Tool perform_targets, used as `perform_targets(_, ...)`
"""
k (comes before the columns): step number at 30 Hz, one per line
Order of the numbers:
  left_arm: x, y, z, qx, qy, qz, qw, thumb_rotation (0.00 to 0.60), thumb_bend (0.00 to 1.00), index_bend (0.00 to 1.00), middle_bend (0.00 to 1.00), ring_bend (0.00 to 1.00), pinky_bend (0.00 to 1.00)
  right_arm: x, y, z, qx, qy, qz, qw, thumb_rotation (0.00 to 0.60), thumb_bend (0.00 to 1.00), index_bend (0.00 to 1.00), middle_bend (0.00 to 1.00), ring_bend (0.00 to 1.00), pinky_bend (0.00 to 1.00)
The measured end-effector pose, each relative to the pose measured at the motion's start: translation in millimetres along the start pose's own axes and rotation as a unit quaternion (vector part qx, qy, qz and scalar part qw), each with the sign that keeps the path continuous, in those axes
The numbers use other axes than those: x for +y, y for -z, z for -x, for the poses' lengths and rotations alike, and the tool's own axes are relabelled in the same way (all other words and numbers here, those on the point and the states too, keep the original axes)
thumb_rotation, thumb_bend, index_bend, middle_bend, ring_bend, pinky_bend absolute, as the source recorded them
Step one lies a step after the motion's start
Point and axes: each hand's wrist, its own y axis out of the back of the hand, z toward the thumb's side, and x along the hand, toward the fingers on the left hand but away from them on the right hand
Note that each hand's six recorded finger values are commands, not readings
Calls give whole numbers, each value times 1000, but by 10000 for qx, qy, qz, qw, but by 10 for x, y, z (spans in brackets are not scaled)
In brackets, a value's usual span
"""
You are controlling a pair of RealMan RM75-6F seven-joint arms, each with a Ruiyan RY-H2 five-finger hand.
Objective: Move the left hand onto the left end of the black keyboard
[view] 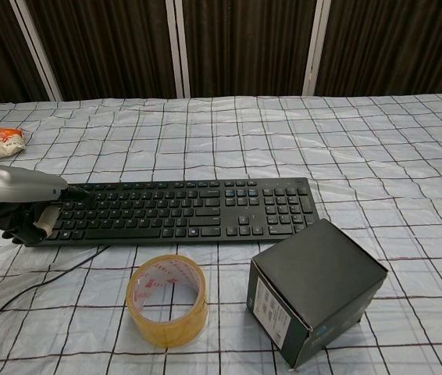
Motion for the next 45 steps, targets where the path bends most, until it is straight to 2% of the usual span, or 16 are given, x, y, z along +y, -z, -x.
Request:
perform_targets(37,-81,-106,-191,120,167,-32,9998,600,1000,89,780,694,477,5,-6,0,20,6,63,10000,600,76,30,0,0,0)
perform_targets(45,-14,-107,-157,76,42,-20,10000,600,1000,87,773,688,474,6,-4,-2,20,-1,57,10000,600,76,30,0,0,0)
